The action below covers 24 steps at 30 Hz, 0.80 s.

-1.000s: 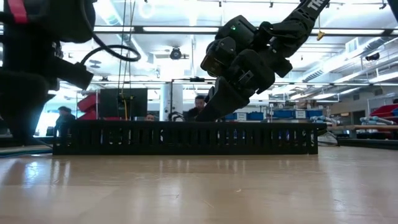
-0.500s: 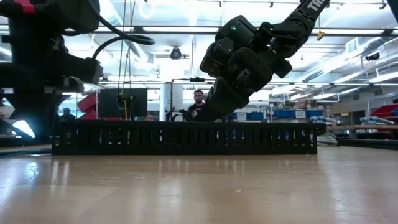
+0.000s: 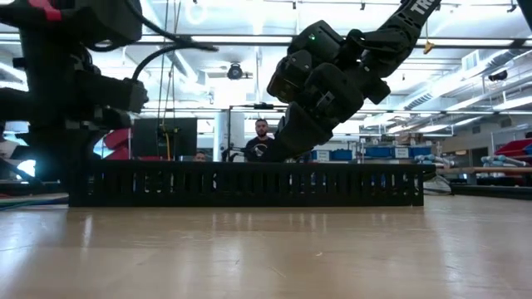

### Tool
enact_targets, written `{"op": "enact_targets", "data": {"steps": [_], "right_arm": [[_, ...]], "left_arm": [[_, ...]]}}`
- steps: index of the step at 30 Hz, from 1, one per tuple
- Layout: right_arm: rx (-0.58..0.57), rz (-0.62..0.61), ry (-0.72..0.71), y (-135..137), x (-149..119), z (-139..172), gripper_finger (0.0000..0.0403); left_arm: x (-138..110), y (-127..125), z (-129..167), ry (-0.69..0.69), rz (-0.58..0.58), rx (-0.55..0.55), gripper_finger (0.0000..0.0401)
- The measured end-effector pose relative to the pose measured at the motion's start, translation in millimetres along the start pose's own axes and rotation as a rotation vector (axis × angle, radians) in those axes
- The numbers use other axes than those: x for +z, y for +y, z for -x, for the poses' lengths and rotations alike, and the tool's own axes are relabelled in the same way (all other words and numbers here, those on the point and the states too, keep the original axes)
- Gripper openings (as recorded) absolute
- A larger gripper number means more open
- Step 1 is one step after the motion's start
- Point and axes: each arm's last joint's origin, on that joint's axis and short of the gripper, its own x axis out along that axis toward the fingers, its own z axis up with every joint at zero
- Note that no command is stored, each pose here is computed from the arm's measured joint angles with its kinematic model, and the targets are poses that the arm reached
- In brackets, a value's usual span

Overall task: Ziptie cables
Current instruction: Close the black cable duct with the cover

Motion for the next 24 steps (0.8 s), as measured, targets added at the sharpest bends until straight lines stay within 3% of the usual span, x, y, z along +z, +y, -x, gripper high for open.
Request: {"op": "enact_targets", "data": {"steps": [5, 24], "right_arm": [[0.0, 0.0, 0.0, 0, 0, 0, 0.0], [-0.001, -0.011, -0.04, -1, 4, 0, 0.0]], "left_arm": [[-6, 2, -7, 0.032, 0.012, -0.02, 0.0], [-2, -1, -13, -0.059, 0.033, -0.058, 0.0]]}}
